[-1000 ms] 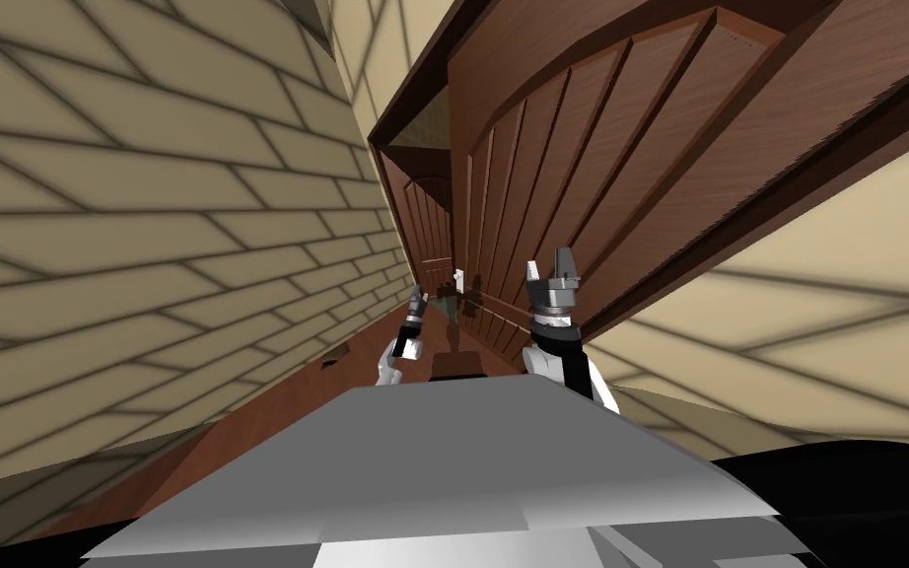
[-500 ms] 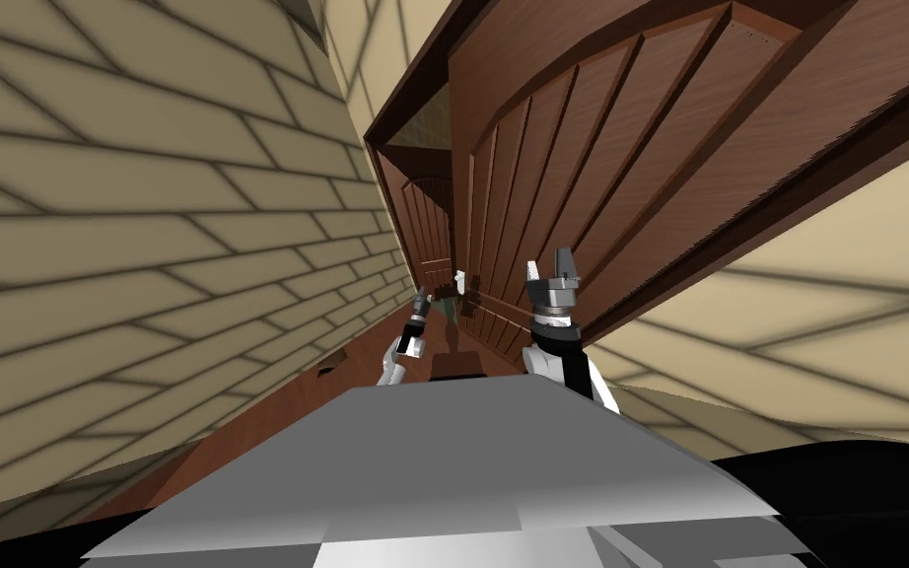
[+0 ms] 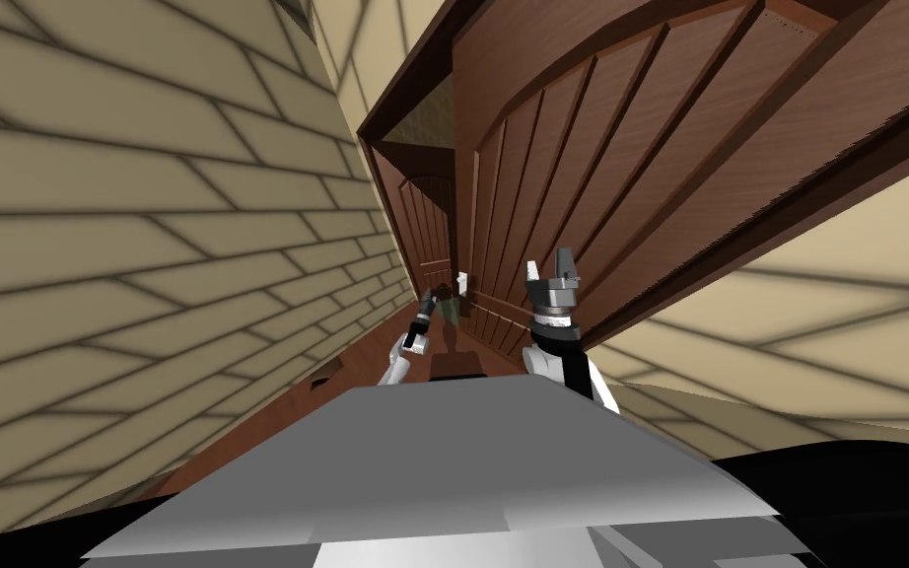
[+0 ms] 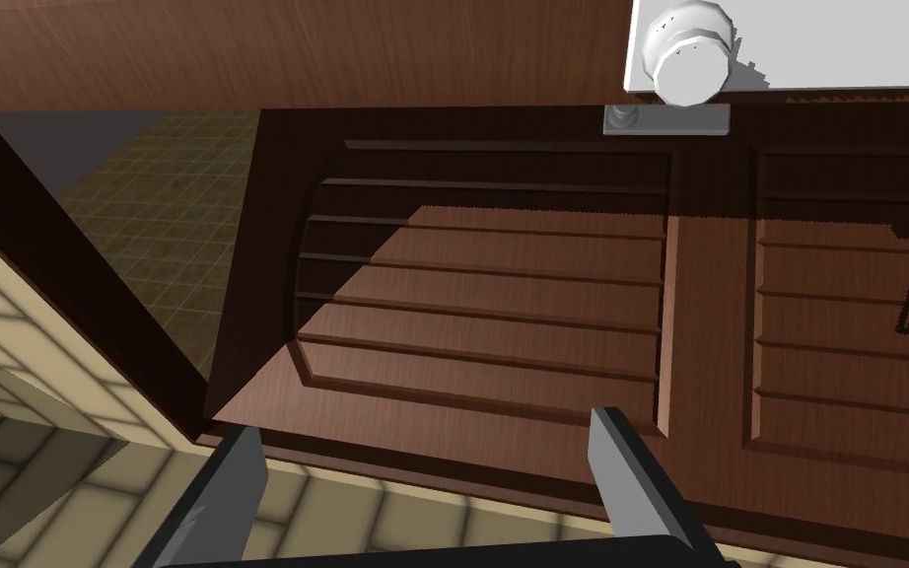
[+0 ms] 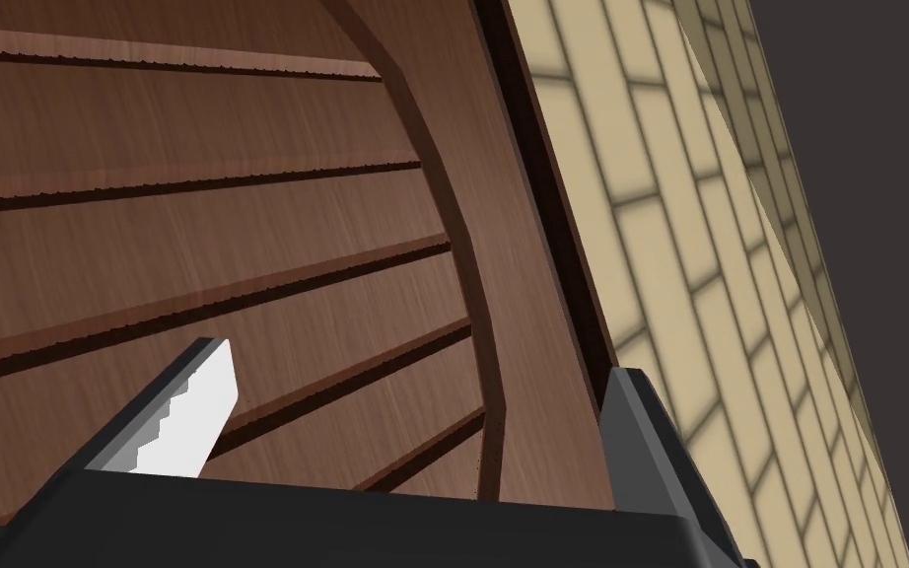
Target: Push the door open
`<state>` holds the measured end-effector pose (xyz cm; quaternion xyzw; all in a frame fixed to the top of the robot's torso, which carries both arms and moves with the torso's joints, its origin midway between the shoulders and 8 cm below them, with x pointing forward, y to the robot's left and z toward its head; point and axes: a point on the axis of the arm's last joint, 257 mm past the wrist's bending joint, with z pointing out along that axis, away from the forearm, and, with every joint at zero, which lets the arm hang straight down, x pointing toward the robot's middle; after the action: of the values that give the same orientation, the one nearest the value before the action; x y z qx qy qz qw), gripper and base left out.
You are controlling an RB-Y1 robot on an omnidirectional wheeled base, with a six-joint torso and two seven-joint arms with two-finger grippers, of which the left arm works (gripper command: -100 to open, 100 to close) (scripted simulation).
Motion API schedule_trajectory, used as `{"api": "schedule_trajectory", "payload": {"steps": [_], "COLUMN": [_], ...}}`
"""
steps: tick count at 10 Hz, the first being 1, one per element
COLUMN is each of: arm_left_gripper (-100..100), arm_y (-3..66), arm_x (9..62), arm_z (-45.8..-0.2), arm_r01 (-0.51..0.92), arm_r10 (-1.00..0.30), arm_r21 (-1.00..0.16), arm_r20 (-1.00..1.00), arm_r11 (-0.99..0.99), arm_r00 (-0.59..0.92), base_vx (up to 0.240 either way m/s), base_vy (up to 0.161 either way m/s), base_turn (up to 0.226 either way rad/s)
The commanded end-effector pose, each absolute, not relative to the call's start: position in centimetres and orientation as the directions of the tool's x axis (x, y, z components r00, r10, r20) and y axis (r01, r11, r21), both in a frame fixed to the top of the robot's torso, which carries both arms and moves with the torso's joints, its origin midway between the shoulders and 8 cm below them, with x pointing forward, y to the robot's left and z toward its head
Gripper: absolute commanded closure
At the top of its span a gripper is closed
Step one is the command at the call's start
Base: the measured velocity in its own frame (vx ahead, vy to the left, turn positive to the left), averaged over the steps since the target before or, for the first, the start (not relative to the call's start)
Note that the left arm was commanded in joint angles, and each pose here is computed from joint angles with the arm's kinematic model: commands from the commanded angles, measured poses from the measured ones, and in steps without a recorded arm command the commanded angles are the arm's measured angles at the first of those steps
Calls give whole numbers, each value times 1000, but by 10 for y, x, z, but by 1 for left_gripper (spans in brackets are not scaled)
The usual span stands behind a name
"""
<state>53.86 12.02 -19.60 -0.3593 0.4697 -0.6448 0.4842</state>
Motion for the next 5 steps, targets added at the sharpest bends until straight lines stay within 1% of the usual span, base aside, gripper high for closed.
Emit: {"api": "schedule_trajectory", "payload": {"steps": [1, 5], "arm_left_gripper": [-100, -100], "arm_y": [114, 96], "arm_x": [542, 552], "arm_z": [-205, -225], "arm_r01": [264, 213], "arm_r10": [-958, -949], "arm_r21": [-961, -974], "arm_r20": [7, 4], "arm_r11": [-86, -74], "arm_r00": [-286, -315], "base_vx": [71, 63], "base_vy": [114, 106], "base_turn": [-81, -75]}}
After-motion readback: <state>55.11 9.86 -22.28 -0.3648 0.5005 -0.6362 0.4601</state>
